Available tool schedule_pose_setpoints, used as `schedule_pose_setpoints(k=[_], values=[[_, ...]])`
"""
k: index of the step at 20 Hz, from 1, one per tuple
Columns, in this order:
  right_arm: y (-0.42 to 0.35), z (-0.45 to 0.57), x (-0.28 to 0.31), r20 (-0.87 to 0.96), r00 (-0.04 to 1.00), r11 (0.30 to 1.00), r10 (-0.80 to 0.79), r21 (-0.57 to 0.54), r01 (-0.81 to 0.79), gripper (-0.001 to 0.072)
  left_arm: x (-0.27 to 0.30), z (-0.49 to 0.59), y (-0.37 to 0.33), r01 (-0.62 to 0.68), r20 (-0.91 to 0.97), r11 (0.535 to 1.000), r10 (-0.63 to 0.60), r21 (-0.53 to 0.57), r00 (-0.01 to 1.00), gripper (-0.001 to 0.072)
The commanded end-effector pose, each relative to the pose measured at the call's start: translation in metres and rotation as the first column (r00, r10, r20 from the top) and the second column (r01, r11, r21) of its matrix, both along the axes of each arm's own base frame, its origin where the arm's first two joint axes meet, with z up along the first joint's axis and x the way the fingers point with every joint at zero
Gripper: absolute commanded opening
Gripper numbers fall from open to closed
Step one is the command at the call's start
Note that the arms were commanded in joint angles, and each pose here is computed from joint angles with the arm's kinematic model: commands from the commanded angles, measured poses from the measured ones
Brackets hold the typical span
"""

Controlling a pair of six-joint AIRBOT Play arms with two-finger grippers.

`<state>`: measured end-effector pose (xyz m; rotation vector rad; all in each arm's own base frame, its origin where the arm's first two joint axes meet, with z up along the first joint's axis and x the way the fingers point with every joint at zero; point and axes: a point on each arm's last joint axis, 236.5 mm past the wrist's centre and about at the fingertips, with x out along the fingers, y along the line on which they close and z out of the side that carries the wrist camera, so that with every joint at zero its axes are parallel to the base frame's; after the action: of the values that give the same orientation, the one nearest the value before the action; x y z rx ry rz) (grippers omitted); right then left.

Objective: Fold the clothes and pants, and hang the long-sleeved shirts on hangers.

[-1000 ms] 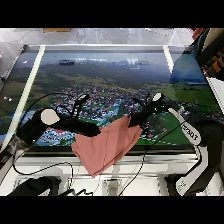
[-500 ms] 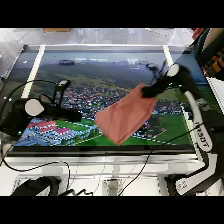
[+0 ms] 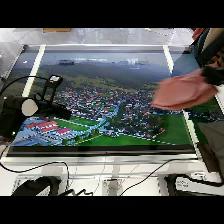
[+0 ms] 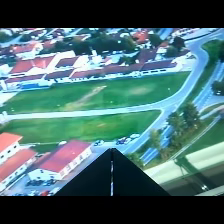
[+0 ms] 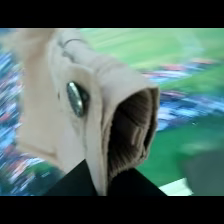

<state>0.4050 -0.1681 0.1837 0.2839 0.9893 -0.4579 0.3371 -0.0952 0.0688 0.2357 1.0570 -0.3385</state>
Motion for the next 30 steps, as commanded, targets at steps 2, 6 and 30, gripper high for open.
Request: schedule_pose_setpoints(k=[2, 6, 30], values=[[-0.080, 0.065, -0.121, 0.084, 0.903, 0.904, -0.420, -0.048, 0.425, 0.0021, 0.003, 0.001, 0.012, -0.003, 0.016, 0.999, 0.003, 0.052, 1.000, 0.0006], [-0.112, 0.068, -0.235, -0.017, 0.715, 0.714, -0.699, -0.063, 0.697, 0.0022, 0.004, 0.001, 0.016, -0.005, 0.022, 0.997, 0.004, 0.074, 1.000, 0.0006], [-0.123, 0.071, -0.172, 0.200, 0.757, 0.766, -0.622, 0.357, 0.534, 0.0023, 0.004, 0.001, 0.016, -0.005, 0.022, 0.997, 0.004, 0.074, 1.000, 0.0005]])
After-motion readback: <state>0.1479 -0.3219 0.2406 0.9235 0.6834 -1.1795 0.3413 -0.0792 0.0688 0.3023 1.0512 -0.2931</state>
